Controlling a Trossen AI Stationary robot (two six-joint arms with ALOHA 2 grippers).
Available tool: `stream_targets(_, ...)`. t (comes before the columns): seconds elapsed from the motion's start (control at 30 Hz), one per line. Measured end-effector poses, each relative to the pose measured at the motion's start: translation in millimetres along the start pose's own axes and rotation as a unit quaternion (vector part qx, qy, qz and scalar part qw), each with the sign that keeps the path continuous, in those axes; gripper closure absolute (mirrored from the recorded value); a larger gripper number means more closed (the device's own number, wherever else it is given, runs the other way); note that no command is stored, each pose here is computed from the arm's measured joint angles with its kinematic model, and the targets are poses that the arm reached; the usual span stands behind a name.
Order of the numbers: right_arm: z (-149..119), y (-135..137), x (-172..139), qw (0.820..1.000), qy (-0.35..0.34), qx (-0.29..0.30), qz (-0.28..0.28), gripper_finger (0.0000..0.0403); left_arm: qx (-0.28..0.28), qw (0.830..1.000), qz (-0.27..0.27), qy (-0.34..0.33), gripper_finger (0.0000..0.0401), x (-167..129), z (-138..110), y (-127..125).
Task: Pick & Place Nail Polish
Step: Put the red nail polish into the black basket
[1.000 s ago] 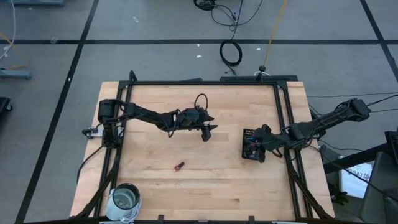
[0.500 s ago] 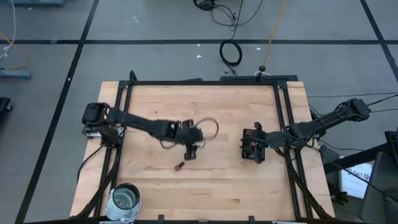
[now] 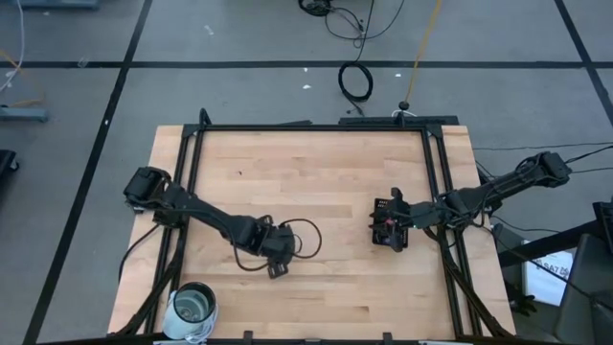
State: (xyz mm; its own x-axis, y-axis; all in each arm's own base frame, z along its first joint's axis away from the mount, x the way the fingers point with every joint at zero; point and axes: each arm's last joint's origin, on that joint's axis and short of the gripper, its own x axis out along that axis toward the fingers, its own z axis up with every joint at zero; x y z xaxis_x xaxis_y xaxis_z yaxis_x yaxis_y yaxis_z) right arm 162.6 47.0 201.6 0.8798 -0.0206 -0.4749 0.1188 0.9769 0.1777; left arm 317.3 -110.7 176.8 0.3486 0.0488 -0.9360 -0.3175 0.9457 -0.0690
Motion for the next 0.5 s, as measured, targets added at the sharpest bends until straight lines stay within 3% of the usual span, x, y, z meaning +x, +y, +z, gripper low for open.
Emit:
stream_targets(0.33,0,0,0,1.0,0.0,-0.02,0.001,0.0257,-0.074,0.997,0.018,0.019,0.0206,12,-6,16)
stream_targets(0.5,0,0,0,0.999,0.0,-0.037,0.001,0.0257,-0.087,0.996,0.0,0.002,0.0216,14,-1,15)
